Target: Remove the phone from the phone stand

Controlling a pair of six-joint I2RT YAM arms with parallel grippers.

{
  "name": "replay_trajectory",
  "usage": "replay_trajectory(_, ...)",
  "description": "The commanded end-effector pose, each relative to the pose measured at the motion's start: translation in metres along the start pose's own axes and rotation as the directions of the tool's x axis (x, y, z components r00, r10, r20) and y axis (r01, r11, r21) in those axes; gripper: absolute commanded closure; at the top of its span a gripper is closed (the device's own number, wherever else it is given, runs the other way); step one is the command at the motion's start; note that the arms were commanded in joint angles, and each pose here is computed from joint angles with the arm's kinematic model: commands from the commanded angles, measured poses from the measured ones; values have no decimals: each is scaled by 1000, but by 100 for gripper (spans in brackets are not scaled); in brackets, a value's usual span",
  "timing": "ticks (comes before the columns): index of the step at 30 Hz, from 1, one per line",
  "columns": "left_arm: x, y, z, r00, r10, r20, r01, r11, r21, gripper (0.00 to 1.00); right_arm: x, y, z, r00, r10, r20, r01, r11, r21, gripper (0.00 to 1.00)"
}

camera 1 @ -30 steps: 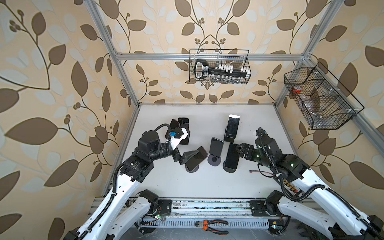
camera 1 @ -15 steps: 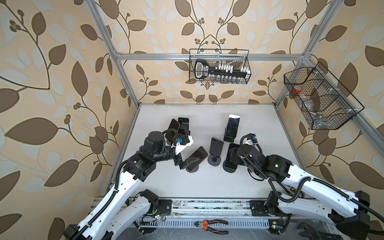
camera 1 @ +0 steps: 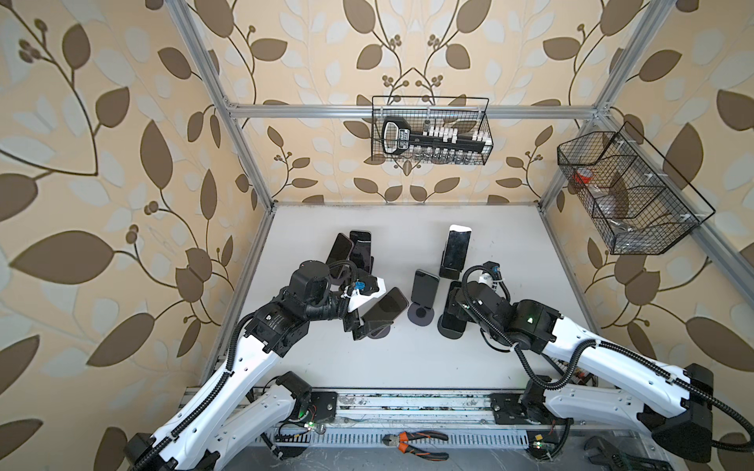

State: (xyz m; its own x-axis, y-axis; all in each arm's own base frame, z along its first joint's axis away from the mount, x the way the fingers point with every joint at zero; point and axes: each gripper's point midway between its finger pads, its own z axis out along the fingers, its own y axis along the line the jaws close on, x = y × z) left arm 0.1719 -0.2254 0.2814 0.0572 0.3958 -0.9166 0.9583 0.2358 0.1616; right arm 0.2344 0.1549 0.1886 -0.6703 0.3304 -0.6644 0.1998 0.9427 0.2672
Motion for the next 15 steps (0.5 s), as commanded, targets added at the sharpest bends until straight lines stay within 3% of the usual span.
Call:
replay_trajectory(1, 3, -10, 1, 1000, 27, 3, -27, 999, 32, 1, -2, 4, -3, 999, 44, -5, -44, 999, 0, 9)
replay_trajectory(15, 28, -15, 18, 1000, -13, -4, 13, 999, 38, 1, 10, 9, 10, 998, 34, -44, -33, 999, 19, 9)
